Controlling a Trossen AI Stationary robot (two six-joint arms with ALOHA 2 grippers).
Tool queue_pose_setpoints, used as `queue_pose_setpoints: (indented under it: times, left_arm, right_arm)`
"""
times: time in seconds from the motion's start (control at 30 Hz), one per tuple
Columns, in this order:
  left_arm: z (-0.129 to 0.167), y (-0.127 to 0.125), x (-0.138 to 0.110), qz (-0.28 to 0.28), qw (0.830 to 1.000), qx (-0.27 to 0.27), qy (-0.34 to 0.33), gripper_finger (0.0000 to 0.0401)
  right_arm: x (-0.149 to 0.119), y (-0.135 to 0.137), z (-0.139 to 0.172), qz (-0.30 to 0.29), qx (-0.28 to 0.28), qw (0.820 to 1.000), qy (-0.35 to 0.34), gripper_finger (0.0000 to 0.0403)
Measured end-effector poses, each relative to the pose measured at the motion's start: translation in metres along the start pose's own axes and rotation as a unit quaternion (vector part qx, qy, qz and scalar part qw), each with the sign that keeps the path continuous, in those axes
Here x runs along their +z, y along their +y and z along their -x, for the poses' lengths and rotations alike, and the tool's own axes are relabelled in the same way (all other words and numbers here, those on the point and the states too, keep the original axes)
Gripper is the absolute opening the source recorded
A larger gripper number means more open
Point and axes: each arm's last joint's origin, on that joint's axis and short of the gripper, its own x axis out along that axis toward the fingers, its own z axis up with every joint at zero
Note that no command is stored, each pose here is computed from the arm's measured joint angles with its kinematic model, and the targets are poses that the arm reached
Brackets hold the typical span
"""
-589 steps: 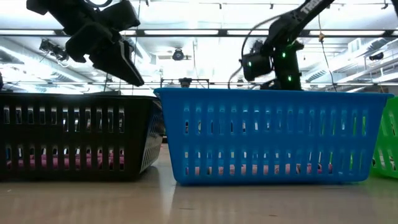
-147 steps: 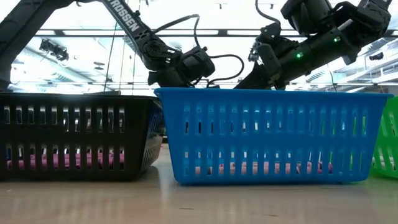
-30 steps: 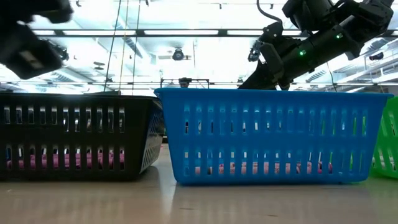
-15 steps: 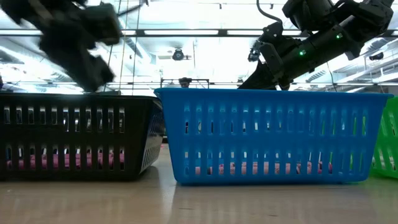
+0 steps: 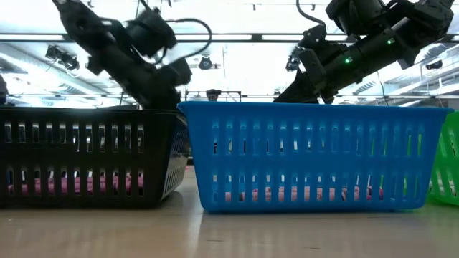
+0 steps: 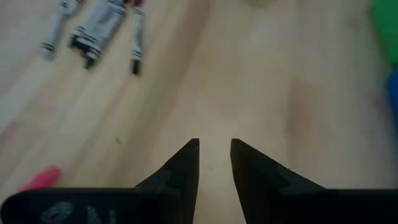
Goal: Sort crayons
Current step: Put the black crayon into the left blue bin
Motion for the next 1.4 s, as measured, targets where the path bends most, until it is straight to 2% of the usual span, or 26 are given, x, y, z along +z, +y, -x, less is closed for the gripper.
queue_pose_setpoints:
  times: [0.27, 0.5, 0.83, 1.1, 1.4]
  left_arm:
    - [-0.028, 0.023, -0.002, 0.008, 1.000, 0.030, -0.003, 0.0102]
    - [-0.056, 0.023, 0.026, -0.037, 0.999, 0.031, -0.008, 0.0102]
    - [-0.092, 0.035, 0.057, -0.054, 0.997, 0.047, -0.013, 0.0102]
    - [-0.117, 0.043, 0.056, -0.054, 0.997, 0.052, 0.000, 0.0102]
    - [-0.127, 0.047, 0.049, -0.064, 0.995, 0.071, 0.004, 0.0102]
  right_arm:
    - [0.001, 0.000, 0.000, 0.008, 0.000, 1.000, -0.004, 0.0086]
    - [0.001, 0.000, 0.000, 0.012, 0.001, 1.000, -0.006, 0.0086]
    - [-0.002, -0.001, 0.000, 0.025, -0.011, 1.000, 0.010, 0.0086]
    - [-0.003, -0.001, 0.000, 0.027, -0.012, 0.999, 0.013, 0.0086]
    - [-0.003, 0.000, 0.000, 0.028, -0.001, 1.000, 0.013, 0.0086]
